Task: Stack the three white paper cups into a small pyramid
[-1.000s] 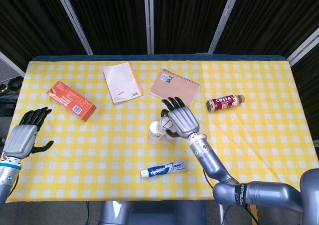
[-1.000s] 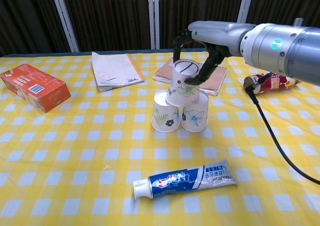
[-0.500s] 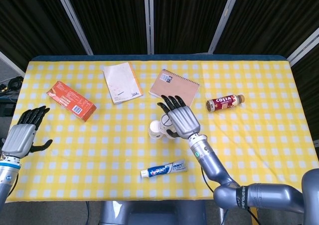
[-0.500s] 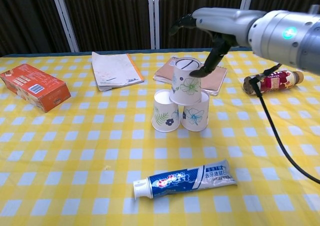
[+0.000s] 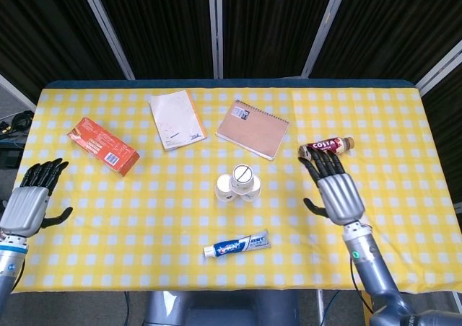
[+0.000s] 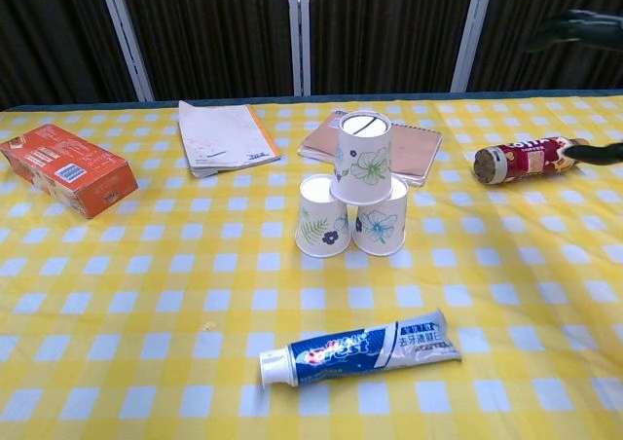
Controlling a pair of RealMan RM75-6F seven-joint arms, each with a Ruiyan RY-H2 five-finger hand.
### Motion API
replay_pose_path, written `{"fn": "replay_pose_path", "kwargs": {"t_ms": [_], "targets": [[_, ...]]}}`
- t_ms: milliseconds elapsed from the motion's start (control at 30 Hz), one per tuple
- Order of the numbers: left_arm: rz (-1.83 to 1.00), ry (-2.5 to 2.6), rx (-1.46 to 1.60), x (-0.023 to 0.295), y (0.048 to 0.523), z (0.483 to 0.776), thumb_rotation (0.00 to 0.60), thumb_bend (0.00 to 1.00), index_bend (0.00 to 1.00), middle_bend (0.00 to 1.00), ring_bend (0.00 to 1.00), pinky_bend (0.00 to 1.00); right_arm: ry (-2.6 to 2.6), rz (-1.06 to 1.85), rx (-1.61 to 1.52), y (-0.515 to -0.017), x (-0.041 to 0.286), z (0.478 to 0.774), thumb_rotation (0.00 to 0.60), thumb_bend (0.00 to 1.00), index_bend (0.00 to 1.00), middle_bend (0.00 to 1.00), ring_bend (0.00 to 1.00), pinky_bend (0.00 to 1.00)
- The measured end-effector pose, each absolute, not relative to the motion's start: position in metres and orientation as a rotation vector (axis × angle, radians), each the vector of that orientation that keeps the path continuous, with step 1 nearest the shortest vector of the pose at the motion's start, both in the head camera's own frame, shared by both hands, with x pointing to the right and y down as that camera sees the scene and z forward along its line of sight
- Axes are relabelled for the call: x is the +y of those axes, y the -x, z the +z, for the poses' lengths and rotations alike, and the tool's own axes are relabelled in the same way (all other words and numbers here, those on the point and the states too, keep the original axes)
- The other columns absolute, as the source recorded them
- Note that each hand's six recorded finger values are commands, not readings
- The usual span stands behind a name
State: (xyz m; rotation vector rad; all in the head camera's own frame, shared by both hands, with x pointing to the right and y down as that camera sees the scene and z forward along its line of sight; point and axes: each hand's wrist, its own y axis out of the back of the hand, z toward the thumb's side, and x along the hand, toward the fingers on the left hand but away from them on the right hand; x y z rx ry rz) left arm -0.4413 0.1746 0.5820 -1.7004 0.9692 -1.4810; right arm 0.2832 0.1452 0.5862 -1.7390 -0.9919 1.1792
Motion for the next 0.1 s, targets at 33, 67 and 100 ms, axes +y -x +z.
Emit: {"fn": "replay_pose_path", "kwargs": {"t_ms": [33,67,100], "targets": [[-1.481,1.697,0.976,0.178,0.442,0.582,0.6,0.28,0.0,0.0,0.0,0.0,1.727,1.185,-1.012,-0.296,0.15,0.586,0.6,0.15,0.13,0.0,0.0,0.0],[-1.485,1.693,0.979,0.181,0.442,0.582,0.6,0.28,0.0,0.0,0.0,0.0,1.717,1.19,-1.031,-0.308,0.155,0.586,0.6,0.15,0.12,0.0,0.0,0.0],[-1.49,1.69,0.978,0.185,0.443,0.583,0.6,0.28,0.0,0.0,0.0,0.0,1.702,1.194,-1.055,-0.324,0.162,0.585,0.6,0.15,0.12,0.0,0.0,0.0]]}}
